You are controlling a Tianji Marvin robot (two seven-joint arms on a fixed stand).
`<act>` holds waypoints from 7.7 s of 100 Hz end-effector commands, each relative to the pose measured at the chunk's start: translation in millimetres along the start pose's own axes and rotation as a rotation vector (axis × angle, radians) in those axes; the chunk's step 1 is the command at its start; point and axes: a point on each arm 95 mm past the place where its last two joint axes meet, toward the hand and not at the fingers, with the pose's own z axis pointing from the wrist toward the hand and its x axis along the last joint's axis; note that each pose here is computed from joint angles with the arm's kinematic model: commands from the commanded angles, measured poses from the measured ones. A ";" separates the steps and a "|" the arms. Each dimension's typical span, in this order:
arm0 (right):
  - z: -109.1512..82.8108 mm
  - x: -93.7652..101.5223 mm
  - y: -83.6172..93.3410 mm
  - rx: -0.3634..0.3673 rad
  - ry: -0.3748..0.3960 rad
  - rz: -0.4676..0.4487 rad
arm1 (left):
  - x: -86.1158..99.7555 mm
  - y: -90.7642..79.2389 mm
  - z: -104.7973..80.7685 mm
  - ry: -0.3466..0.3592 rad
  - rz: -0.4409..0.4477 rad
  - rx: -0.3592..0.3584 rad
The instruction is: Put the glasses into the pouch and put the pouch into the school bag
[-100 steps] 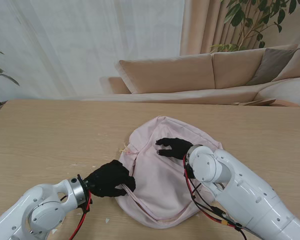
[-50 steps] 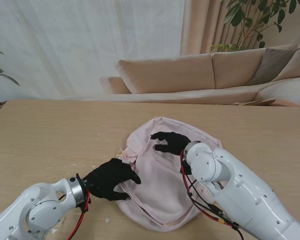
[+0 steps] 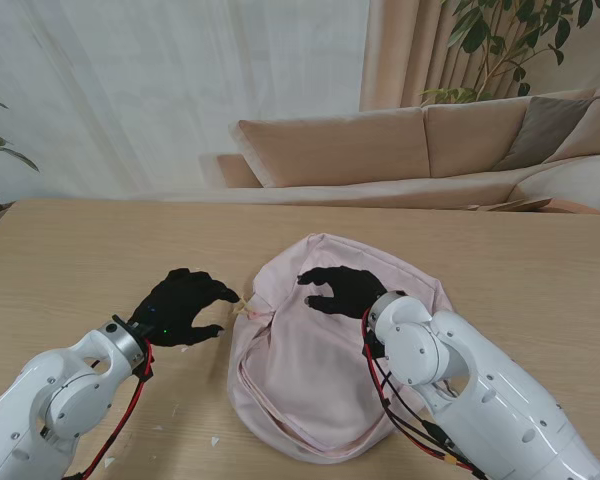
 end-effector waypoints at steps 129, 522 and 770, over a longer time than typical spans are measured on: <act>-17.5 5.8 -22.1 0.025 0.069 0.002 | -12.8 52.5 86.6 -0.183 -0.018 -0.127; 60.8 38.0 -1.8 0.049 0.134 -0.215 | 16.1 1.9 -46.4 0.064 -0.198 0.049; 115.6 68.1 -25.9 0.067 0.183 -0.254 | 25.4 -9.8 -58.8 0.131 -0.229 0.142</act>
